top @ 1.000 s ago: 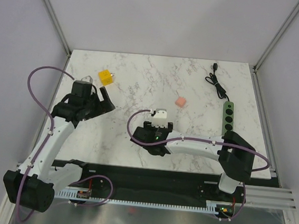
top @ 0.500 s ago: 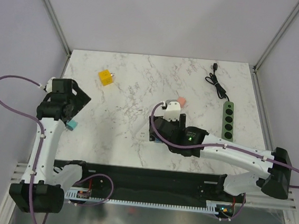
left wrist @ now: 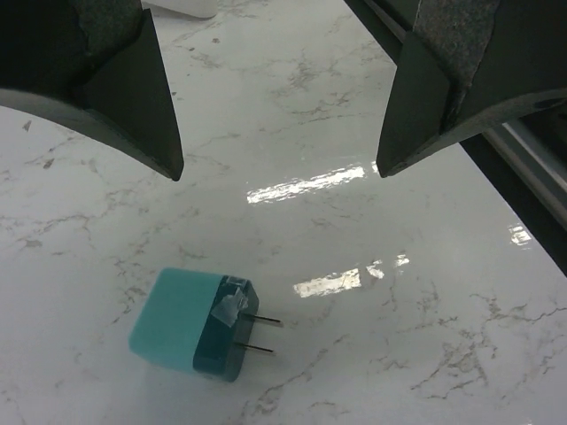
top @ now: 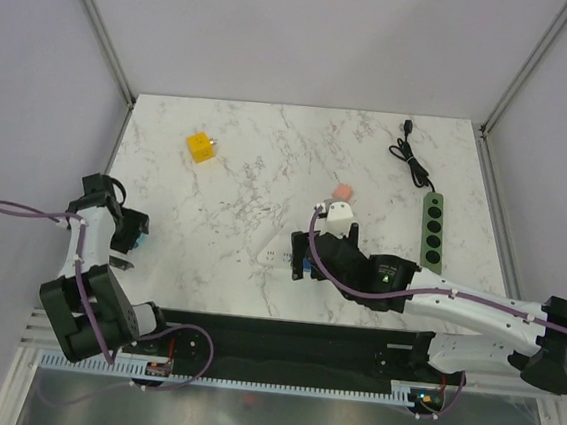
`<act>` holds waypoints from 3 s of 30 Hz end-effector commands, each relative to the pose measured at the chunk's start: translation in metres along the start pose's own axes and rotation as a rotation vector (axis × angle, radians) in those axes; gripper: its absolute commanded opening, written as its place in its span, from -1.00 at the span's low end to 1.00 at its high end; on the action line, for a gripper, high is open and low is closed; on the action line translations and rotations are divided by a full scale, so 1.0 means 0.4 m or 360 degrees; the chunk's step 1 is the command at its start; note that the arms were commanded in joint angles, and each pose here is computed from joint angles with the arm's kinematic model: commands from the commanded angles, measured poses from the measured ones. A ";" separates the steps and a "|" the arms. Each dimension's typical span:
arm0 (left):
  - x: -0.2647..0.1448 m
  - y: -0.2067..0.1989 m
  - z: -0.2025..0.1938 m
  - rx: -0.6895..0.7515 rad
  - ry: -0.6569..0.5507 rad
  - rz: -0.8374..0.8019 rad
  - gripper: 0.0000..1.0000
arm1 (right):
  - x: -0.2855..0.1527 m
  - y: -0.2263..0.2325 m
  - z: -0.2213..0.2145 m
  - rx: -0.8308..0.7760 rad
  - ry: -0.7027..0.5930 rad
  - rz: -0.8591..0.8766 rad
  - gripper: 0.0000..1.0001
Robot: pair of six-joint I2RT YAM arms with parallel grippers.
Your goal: Insert the plug
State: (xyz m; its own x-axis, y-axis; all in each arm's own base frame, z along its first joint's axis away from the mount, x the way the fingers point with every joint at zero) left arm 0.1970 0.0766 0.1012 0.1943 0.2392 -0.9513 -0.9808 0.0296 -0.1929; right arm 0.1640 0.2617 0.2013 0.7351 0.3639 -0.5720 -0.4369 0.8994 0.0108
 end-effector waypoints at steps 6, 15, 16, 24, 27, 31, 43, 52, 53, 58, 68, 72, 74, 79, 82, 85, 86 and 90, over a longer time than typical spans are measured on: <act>0.047 -0.102 0.079 -0.0164 -0.0113 -0.0066 0.99 | -0.008 0.023 0.037 -0.0011 -0.0100 0.0110 0.96; 0.108 -0.107 0.081 -0.0132 -0.0096 0.0033 0.97 | -0.002 0.033 0.041 -0.0012 -0.0124 0.0149 0.96; 0.118 -0.104 0.078 -0.0125 -0.0090 0.0049 0.96 | -0.001 0.036 0.038 -0.0007 -0.0128 0.0158 0.96; 0.139 -0.123 0.083 0.0036 -0.0087 -0.0021 0.61 | -0.007 0.028 0.030 0.0007 -0.0133 0.0161 0.96; 0.148 -0.131 0.071 0.0160 -0.0029 -0.0073 0.41 | -0.014 0.025 0.038 0.0018 -0.0148 0.0166 0.96; 0.162 -0.136 0.033 0.0254 0.0129 -0.0134 0.18 | -0.022 0.026 0.046 0.0039 -0.0161 0.0182 0.96; 0.109 -0.166 -0.085 0.0460 0.0478 -0.0478 -0.71 | -0.028 0.019 0.031 0.0086 -0.0153 0.0187 0.96; -0.120 -0.240 -0.238 0.0864 0.0750 -0.1209 -0.95 | -0.019 0.026 0.048 0.0132 -0.0161 0.0226 0.96; -0.162 -0.253 -0.262 0.0948 0.0785 -0.1354 -0.95 | -0.018 0.030 0.058 0.0141 -0.0184 0.0255 0.96; -0.318 -0.253 -0.370 0.1266 0.1037 -0.1722 -0.95 | -0.004 0.003 0.095 0.0208 -0.0205 0.0328 0.96; -0.463 -0.160 -0.512 0.1770 0.1272 -0.2125 -0.95 | -0.036 0.001 0.211 0.0303 -0.0273 0.0519 0.73; -0.457 -0.125 -0.540 0.1833 0.1371 -0.2133 -0.95 | -0.029 0.027 0.225 0.0274 -0.0244 0.0592 0.61; -0.458 -0.113 -0.545 0.1840 0.1458 -0.2127 -0.95 | -0.031 0.047 0.218 0.0059 -0.0265 0.0711 0.63; -0.482 -0.086 -0.550 0.1830 0.1680 -0.2110 -0.96 | -0.043 0.009 0.197 -0.0351 -0.0400 0.0686 0.79; -0.496 -0.071 -0.551 0.1828 0.1773 -0.2102 -0.95 | -0.069 0.023 0.189 -0.0590 -0.0550 0.0835 0.88; -0.493 -0.058 -0.557 0.1801 0.1860 -0.2046 -0.96 | -0.081 0.058 0.163 -0.0817 -0.0661 0.1050 0.91; -0.490 -0.054 -0.559 0.1797 0.1881 -0.2030 -0.96 | -0.081 0.064 0.163 -0.0852 -0.0704 0.1072 0.92; -0.480 -0.033 -0.566 0.1779 0.1926 -0.1974 -0.95 | -0.068 0.078 0.200 -0.0962 -0.0815 0.1032 0.89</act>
State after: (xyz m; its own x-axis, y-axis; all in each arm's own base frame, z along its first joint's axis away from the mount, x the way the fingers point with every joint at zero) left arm 0.1870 -0.1873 0.2283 0.1251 -0.9660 -0.2263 0.1776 0.2462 -0.9528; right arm 0.1670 0.2827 0.2568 0.3836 0.8749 -0.2956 -0.9231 0.3545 -0.1488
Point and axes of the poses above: each gripper's point midway between its finger pads, its own x axis out along the fingers, its own y axis along the line the jaws close on, z = x × y, the point moved 3 cm from there along -x, back along the fingers, and after that the axes turned 12 degrees about -x, right-handed, at the moved point
